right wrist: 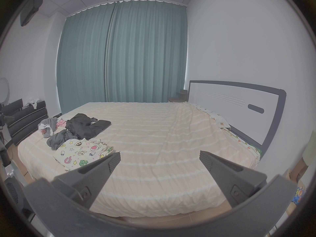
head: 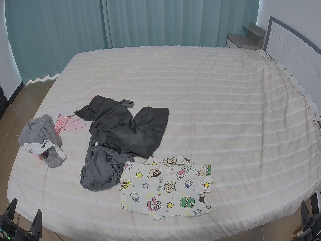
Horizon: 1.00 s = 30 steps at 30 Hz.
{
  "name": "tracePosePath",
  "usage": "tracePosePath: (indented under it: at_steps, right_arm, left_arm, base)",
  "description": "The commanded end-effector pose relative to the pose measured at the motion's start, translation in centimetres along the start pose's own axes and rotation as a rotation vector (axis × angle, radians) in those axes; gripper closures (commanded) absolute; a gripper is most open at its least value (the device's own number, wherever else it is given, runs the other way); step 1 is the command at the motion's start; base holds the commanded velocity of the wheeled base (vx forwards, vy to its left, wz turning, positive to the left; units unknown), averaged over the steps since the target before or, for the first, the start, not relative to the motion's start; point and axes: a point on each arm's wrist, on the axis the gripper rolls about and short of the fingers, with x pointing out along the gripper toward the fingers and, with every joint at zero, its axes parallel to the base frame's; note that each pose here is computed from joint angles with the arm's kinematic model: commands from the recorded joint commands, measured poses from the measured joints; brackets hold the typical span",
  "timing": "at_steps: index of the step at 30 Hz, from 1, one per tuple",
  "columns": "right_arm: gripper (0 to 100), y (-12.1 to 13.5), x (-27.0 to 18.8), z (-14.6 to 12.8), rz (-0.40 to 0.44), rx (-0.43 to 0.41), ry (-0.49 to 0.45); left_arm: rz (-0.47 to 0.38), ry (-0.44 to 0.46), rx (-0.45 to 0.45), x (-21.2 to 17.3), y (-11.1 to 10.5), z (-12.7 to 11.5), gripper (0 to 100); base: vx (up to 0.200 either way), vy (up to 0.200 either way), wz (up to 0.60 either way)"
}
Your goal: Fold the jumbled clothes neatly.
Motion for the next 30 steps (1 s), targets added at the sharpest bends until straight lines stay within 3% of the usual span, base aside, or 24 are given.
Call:
tracePosePath:
  at_steps: [1,2,3,4,6,11,15,19,23,25,27,30]
  right_arm:
    - [0,0.0,0.1,0.3,-0.024,0.01,0.019]
    - [0,0.0,0.1,0.3,-0.026,0.015,0.019]
    - [0,-0.1,0.1,0.3,-0.071,0.094,0.012]
    - [0,-0.1,0.1,0.3,-0.076,0.12,0.011]
    - [0,-0.1,0.1,0.3,-0.065,0.112,0.014]
    - [0,0.3,0.1,0.3,0.119,0.066,0.025]
    - [0,0.8,1.1,0.6,0.016,0.032,0.13]
    - [0,1.3,0.7,0.3,0.151,0.083,0.031]
    - [0,1.4,0.9,0.4,0.21,0.151,0.022]
    - [0,1.4,0.8,0.4,0.342,0.128,0.025]
    - [0,1.3,0.8,0.4,0.413,0.079,0.032]
    - [0,1.3,0.8,0.4,0.439,0.067,0.036]
  left_arm:
    - [-0.026,-0.049,-0.003,-0.4,0.1,-0.4,0]
    - [-0.025,-0.049,-0.001,-0.4,0.1,-0.4,0]
    - [-0.025,-0.049,0.002,-0.4,0.1,-0.4,0]
    - [-0.025,-0.049,-0.001,-0.4,0.1,-0.4,0]
    - [-0.025,-0.049,0.002,-0.4,0.1,-0.4,0]
    - [-0.025,-0.049,0.0,-0.4,0.1,-0.4,0]
    - [-0.025,-0.049,0.002,-0.4,0.1,-0.4,0]
    - [-0.025,-0.049,0.0,-0.4,0.1,-0.4,0]
    - [-0.025,-0.049,0.002,-0.4,0.1,-0.4,0]
    - [-0.025,-0.049,0.0,-0.4,0.1,-0.4,0]
    - [-0.025,-0.049,0.002,-0.4,0.1,-0.4,0]
    - [-0.025,-0.049,0.0,-0.4,0.1,-0.4,0]
  base:
    - [0.0,0.0,0.0]
    - [0.0,0.0,0.0]
    - [0.0,0.0,0.0]
    - [0.0,0.0,0.0]
    - [0.0,0.0,0.0]
    - [0.0,0.0,0.0]
    - [0.0,0.0,0.0]
    - [0.0,0.0,0.0]
    - [0.0,0.0,0.0]
    - [0.0,0.0,0.0]
    - [0.0,0.0,0.0]
    - [0.0,0.0,0.0]
